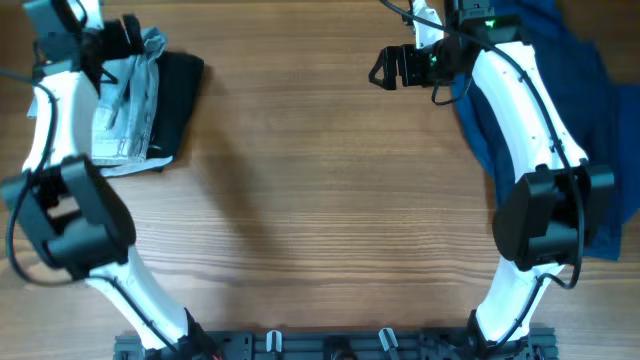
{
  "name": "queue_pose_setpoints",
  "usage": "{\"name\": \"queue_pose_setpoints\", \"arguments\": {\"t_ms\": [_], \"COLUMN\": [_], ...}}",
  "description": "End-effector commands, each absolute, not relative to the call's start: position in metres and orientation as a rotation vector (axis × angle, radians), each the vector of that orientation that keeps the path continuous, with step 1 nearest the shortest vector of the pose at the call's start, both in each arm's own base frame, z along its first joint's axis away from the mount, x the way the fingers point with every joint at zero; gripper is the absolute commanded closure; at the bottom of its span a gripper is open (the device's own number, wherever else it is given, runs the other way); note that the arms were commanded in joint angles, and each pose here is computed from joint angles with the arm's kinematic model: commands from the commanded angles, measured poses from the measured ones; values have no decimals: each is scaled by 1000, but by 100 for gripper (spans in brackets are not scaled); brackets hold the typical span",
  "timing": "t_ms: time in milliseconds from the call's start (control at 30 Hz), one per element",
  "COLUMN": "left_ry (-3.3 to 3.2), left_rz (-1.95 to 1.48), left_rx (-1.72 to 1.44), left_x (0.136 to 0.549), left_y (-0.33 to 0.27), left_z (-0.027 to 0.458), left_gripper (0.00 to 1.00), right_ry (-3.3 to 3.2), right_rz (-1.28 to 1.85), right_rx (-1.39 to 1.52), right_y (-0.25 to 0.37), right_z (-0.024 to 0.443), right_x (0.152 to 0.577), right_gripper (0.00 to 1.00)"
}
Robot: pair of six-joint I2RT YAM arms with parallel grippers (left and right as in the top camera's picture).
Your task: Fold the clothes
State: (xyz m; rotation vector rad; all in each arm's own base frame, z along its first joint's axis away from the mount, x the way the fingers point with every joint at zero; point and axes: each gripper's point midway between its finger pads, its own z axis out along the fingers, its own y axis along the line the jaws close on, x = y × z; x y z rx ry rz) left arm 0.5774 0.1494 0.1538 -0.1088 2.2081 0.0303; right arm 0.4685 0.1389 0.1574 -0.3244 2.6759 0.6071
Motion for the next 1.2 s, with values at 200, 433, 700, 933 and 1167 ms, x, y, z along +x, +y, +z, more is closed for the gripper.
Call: {"name": "queue_pose_setpoints", "arguments": {"t_ms": [200,433,700,933,1167], "left_ry": [2585,2469,2204,2120,2101], "left_rz": [-95,-81,-14,-25,-21], "left_rx": [-71,-86,-55,-101,-98], "left_x": [552,567,526,446,439], "left_y": [117,112,102,81,79], "left_z": [-33,35,247,344,354], "left_gripper": [0,0,0,0,0], "right_ry": [2629,2625,2312,1985,1677], "right_rz": [557,556,359,-50,-77], "right_rx": [-342,-343,-315,-76,10], "right_y": [134,134,113,34,6], "right_z": [165,166,280,448,558], "right_x": [477,478,513,428,298], "right_gripper": [0,0,0,1,0]}}
